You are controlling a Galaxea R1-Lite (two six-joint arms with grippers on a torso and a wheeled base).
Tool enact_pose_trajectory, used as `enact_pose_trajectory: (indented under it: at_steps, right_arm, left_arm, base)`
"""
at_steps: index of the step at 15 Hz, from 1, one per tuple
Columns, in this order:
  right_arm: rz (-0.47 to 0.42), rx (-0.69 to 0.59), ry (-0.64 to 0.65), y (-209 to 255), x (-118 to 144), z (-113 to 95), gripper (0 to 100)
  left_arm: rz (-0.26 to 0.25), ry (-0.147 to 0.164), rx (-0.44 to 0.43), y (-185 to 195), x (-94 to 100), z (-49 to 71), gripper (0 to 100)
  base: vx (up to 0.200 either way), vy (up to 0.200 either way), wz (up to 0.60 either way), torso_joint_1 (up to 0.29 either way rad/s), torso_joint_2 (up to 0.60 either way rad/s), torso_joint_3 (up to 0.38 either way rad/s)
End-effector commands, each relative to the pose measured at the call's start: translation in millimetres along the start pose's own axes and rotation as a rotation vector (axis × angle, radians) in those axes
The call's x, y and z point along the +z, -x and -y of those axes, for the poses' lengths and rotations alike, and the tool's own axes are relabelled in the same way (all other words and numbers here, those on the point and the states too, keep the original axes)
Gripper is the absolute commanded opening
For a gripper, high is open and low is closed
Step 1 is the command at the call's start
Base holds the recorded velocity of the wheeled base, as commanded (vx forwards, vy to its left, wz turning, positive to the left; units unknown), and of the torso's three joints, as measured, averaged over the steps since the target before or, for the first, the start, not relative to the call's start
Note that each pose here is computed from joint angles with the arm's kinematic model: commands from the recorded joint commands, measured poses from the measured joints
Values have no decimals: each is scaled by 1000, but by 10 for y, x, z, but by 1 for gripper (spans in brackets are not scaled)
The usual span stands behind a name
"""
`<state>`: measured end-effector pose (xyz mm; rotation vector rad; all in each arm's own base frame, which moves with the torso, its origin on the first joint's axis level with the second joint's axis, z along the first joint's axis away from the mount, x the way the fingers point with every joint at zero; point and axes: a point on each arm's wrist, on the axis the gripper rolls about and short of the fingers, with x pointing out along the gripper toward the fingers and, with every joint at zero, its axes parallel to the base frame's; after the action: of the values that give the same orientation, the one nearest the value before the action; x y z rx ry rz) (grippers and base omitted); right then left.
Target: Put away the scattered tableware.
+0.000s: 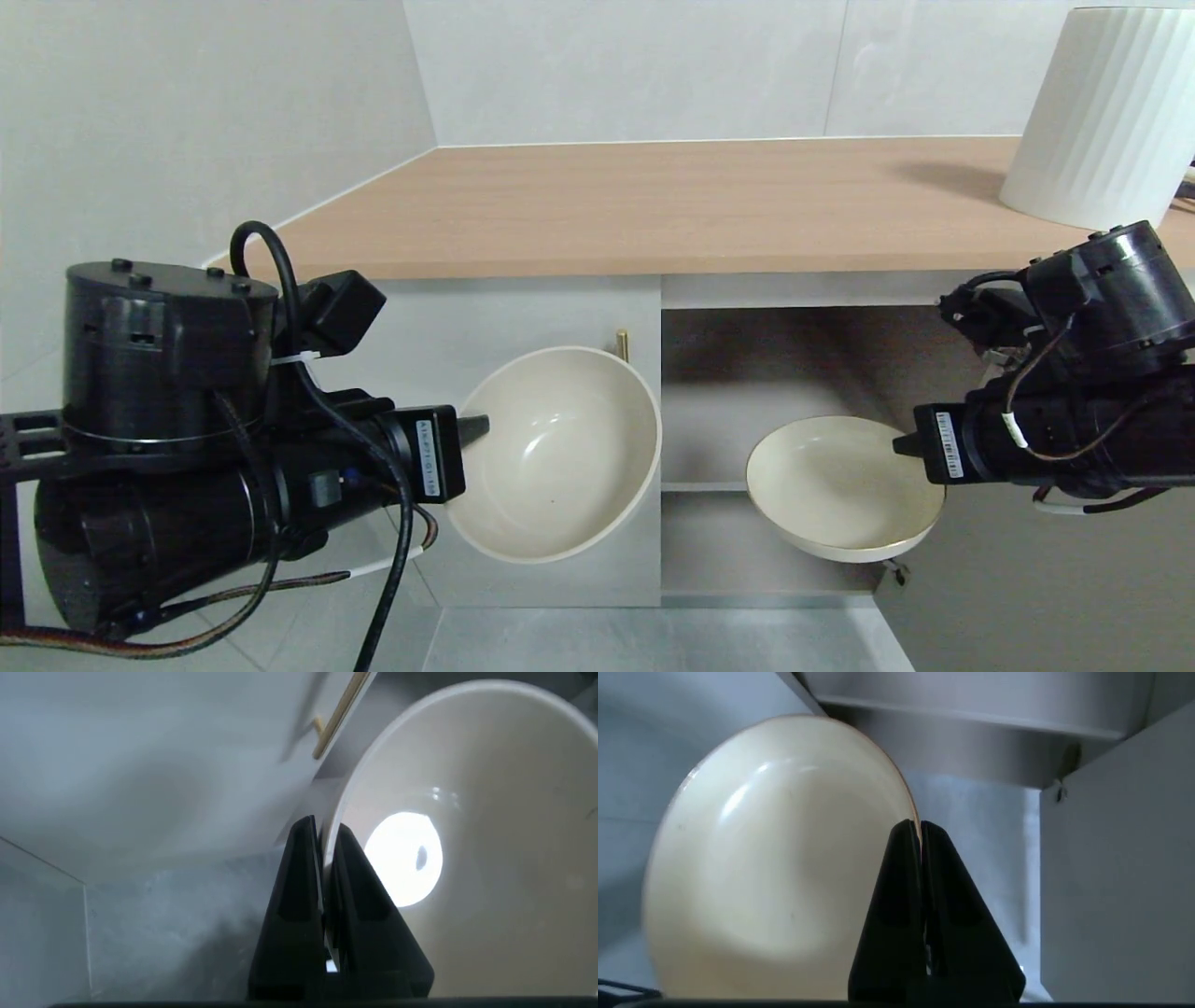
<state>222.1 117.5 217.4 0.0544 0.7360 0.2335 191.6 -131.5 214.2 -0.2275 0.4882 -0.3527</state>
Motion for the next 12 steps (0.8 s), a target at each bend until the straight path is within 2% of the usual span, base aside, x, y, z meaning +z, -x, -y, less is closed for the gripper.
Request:
enact_pose_trajectory:
  at_steps: [1,4,6,8,12]
  right_arm:
    - [-3,-2,2,-57,-27,-2,0]
    - [-3,-1,28,-117,-44,-6,0]
    - [-56,-15,37,-299,-85,-21,0]
    - [-147,-47,47,-673,-163,-51,0]
    - [-183,-116,-16,-1447,-333,-45,0]
  left_arm:
    - [-5,-1,2,-16,-8,1,0]
    - [-7,-1,3,-20,-10,1,0]
    - [-7,-1,3,-20,-10,1,0]
    - [-12,-2,5,-38,-18,0,0]
    - [-12,-2,5,-38,-18,0,0]
  base:
    - [0,0,0,-22,85,46]
    - [0,0,0,0,0,0]
    - [0,0,0,0,0,0]
    - [0,0,0,0,0,0]
    - [0,0,0,0,0,0]
